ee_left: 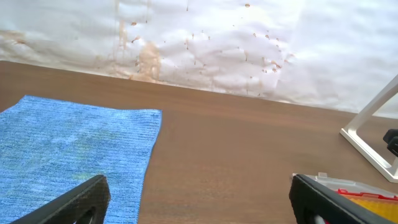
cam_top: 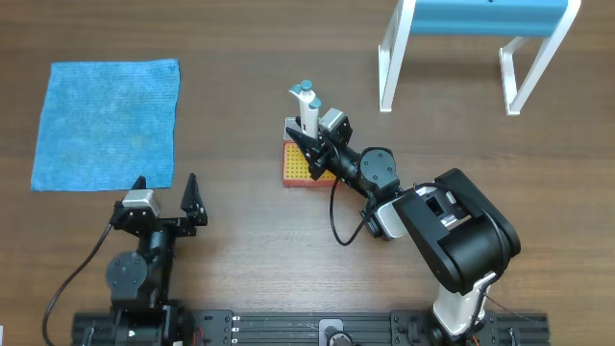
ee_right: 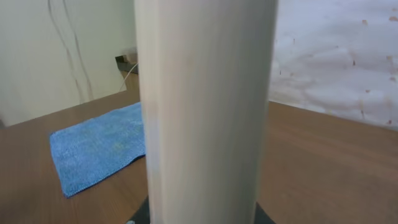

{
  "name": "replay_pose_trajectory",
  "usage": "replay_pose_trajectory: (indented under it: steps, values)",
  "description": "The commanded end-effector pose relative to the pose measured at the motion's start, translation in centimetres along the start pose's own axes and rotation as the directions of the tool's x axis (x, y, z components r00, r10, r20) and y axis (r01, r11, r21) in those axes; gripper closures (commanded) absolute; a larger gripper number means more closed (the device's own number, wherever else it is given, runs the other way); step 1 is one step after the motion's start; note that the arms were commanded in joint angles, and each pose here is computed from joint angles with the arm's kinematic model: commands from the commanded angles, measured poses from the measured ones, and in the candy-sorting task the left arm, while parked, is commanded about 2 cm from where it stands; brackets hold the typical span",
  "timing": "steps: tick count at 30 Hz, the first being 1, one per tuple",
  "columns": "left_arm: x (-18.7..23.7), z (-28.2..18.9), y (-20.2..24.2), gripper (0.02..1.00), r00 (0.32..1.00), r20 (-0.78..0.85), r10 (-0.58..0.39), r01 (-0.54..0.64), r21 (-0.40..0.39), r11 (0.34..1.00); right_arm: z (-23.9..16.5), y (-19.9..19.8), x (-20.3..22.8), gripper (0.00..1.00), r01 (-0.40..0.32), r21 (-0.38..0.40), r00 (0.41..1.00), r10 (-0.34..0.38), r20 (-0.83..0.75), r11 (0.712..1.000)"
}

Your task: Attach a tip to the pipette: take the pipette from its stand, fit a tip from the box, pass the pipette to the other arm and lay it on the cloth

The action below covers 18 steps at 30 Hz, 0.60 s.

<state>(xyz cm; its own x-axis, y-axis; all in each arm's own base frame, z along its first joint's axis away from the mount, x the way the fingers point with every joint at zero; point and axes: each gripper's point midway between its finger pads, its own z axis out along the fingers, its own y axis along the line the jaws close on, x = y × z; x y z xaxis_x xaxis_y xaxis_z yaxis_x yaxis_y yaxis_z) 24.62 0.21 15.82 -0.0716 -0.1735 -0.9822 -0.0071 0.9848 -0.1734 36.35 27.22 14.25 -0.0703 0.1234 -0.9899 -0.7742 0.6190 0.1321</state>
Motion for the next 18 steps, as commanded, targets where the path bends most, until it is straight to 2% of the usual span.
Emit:
replay_pose_trajectory:
  steps: [1, 18]
  values:
    - [0.1, 0.0, -0.1, 0.082, 1.0, -0.002, 0.015, -0.015, 0.007, 1.0, 0.2, -1.0, -1.2, 0.93, 0.027, 0.027, 0.999, -0.028, 0.034, 0.999]
    - [0.1, 0.0, -0.1, 0.084, 1.0, -0.001, 0.015, -0.015, 0.007, 1.0, 0.2, -1.4, 0.1, 0.93, 0.007, 0.039, 1.0, -0.006, -0.016, 0.999]
